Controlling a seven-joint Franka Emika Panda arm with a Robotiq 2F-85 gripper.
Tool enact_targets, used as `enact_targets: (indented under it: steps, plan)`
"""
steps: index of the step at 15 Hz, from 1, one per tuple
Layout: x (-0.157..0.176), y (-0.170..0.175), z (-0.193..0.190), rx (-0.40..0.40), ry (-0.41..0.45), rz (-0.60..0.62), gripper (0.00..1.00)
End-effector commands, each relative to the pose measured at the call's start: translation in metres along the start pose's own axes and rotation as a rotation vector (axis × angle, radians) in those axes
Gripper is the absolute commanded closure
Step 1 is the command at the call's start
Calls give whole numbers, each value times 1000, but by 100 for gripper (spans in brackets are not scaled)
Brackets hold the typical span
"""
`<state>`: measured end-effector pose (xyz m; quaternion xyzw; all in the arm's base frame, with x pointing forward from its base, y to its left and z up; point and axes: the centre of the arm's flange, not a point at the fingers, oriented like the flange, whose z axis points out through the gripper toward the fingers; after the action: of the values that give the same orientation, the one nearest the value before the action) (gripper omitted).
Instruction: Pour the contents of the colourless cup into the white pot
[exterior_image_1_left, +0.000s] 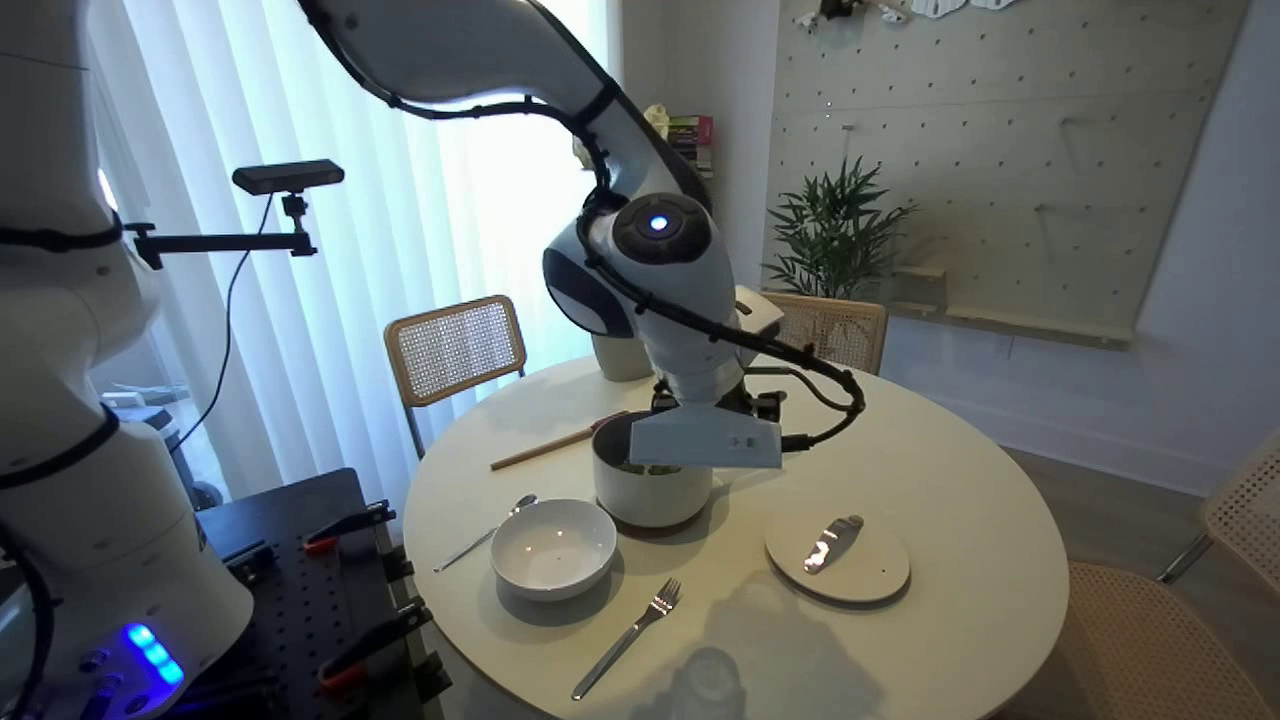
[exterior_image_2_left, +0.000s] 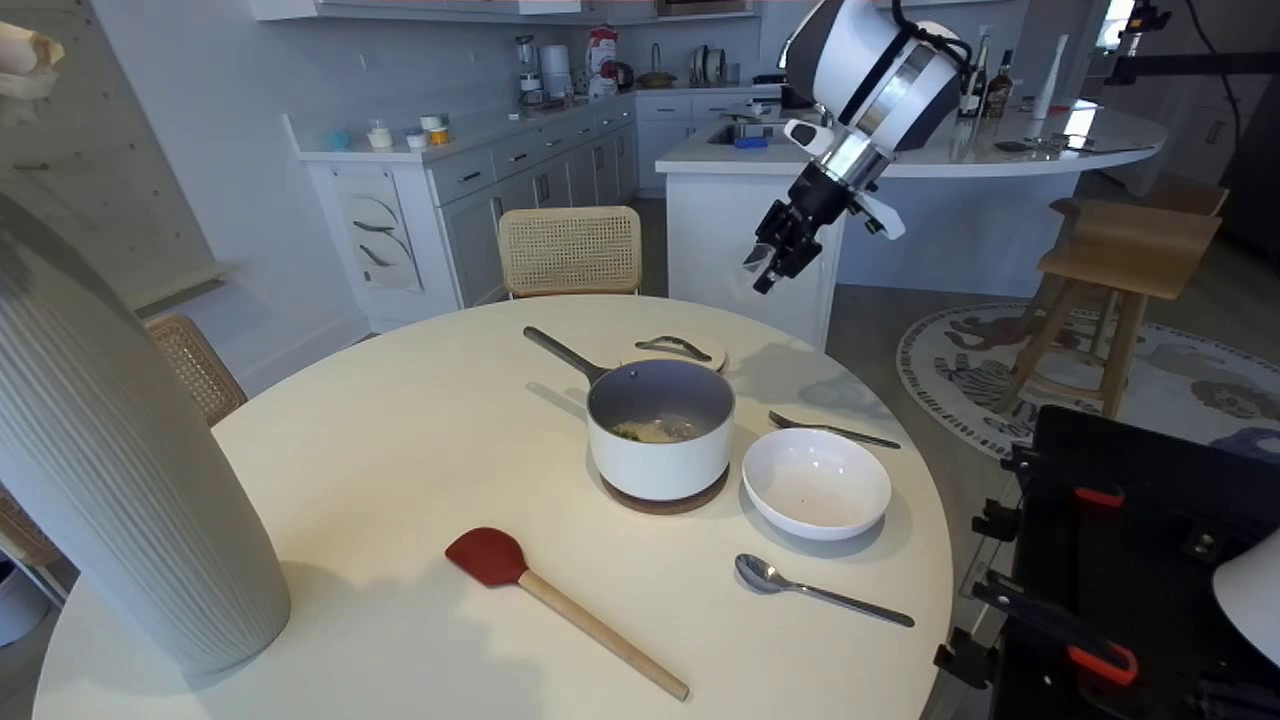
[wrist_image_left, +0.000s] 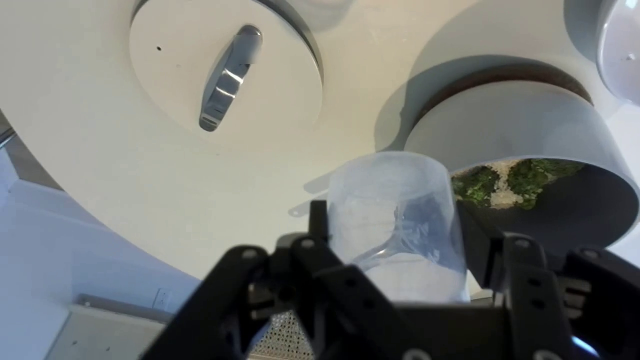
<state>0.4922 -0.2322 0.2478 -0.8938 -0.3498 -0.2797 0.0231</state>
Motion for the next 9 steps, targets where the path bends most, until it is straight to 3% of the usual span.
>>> enact_targets:
  steps: [1,9]
  plan:
    - [-16,-7,14,-49,19,-10,61]
    - [-46,-18,42,-59,30,23,61]
